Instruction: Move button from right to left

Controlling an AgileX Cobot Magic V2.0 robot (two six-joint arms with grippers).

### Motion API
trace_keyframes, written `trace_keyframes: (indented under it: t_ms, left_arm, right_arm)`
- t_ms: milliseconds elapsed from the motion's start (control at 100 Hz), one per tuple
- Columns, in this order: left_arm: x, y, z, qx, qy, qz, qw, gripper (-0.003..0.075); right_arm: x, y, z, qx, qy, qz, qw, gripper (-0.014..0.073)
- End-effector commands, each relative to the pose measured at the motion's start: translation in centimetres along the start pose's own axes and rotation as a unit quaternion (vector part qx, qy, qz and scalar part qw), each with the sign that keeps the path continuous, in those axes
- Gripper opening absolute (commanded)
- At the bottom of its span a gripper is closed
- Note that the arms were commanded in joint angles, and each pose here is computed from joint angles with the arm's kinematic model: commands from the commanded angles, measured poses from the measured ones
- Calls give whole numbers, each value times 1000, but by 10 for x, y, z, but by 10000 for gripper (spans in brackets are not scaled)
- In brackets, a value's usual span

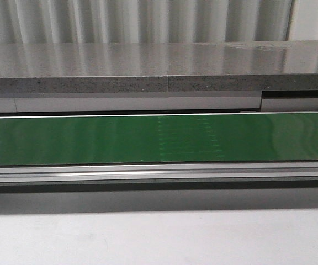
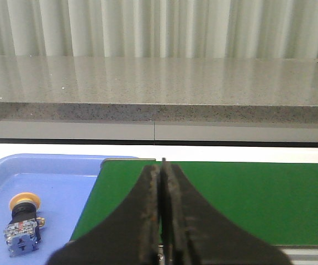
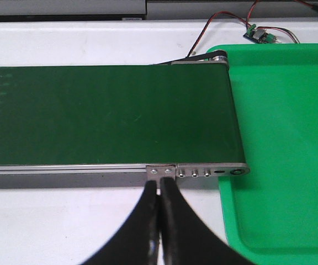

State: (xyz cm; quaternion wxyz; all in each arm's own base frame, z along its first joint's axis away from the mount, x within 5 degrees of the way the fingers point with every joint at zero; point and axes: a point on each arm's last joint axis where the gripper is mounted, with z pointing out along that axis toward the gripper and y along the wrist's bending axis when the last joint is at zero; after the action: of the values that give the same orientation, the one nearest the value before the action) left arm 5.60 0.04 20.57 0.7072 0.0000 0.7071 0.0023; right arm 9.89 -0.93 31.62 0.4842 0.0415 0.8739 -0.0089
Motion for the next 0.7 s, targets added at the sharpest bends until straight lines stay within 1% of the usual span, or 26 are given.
trace_keyframes:
  t_ms: [0, 230, 390, 530, 690]
  left_arm:
    - [-1, -1, -2, 6, -47, -9, 999, -20]
    - [-1, -1, -2, 6, -47, -9, 999, -20]
    - [-1, -1, -2, 6, -47, -9, 999, -20]
    - [-1, -1, -2, 6, -47, -9, 999, -20]
    - [-1, -1, -2, 6, -47, -9, 999, -20]
  right_arm:
    - [-13, 0, -6, 1, -45, -2, 999, -67]
    - [-14, 0, -6, 2, -50, -1, 999, -67]
    - [-15, -1, -7, 7, -98, 2, 995, -67]
    - [0, 2, -4, -2, -139, 0, 990, -67]
    - [32, 5, 6, -21, -185, -10, 982, -67]
